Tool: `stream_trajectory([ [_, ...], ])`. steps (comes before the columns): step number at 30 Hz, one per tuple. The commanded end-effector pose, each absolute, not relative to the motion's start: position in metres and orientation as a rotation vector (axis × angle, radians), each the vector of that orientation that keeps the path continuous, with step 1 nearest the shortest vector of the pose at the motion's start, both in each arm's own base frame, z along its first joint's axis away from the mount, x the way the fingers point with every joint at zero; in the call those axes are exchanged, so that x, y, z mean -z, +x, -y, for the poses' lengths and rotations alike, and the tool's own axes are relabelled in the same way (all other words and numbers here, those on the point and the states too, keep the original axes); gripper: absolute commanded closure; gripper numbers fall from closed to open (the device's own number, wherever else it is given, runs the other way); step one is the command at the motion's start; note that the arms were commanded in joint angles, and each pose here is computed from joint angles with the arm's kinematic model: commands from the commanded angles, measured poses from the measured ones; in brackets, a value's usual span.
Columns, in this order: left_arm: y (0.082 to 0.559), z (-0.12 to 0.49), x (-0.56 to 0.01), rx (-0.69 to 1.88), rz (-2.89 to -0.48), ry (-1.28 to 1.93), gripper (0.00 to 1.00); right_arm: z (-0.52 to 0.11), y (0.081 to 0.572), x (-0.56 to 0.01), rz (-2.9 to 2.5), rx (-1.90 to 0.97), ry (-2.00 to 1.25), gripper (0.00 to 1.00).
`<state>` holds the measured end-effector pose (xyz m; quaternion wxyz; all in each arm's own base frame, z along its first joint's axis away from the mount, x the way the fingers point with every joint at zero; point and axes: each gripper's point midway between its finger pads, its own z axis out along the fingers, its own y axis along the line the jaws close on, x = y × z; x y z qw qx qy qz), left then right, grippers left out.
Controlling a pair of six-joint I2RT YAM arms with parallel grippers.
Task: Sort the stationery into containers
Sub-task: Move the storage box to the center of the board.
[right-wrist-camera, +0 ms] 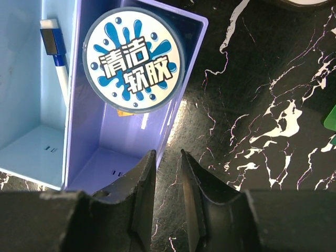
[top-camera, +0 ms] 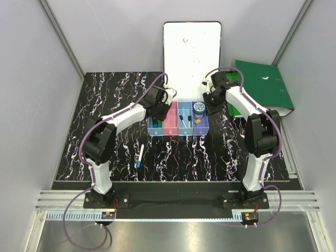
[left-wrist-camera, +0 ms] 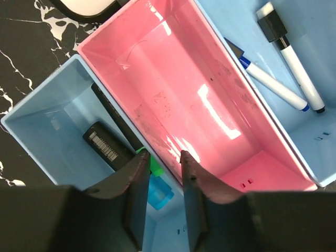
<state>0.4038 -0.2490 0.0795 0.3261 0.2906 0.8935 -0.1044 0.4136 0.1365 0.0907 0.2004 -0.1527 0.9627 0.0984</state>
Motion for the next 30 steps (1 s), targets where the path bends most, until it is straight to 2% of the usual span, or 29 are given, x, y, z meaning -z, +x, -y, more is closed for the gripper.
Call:
stream_trajectory([
  [1,0.417,0.252,-0.087,0.254,-2.309,0.726,0.78,-0.145,0.421,-0.129,-2.579,-0.308,-0.432,0.67],
  [2,0.416,0.251,-0.086,0.248,-2.313,0.727,0.81,-0.145,0.421,-0.131,-2.574,-0.311,-0.430,0.67],
  [3,0.416,0.250,-0.085,0.244,-2.314,0.728,0.88,-0.146,0.422,-0.132,-2.572,-0.314,-0.428,0.67],
  [7,0.413,0.245,-0.079,0.218,-2.335,0.725,1.00,-0.146,0.423,-0.139,-2.556,-0.317,-0.420,0.67],
  [18,0.409,0.197,-0.062,-0.014,-2.410,0.696,1.00,-0.147,0.424,-0.148,-2.533,-0.321,-0.417,0.68],
  [30,0.411,0.119,-0.065,-0.114,-2.485,0.536,1.00,-0.150,0.428,-0.151,-2.517,-0.332,-0.418,0.68],
])
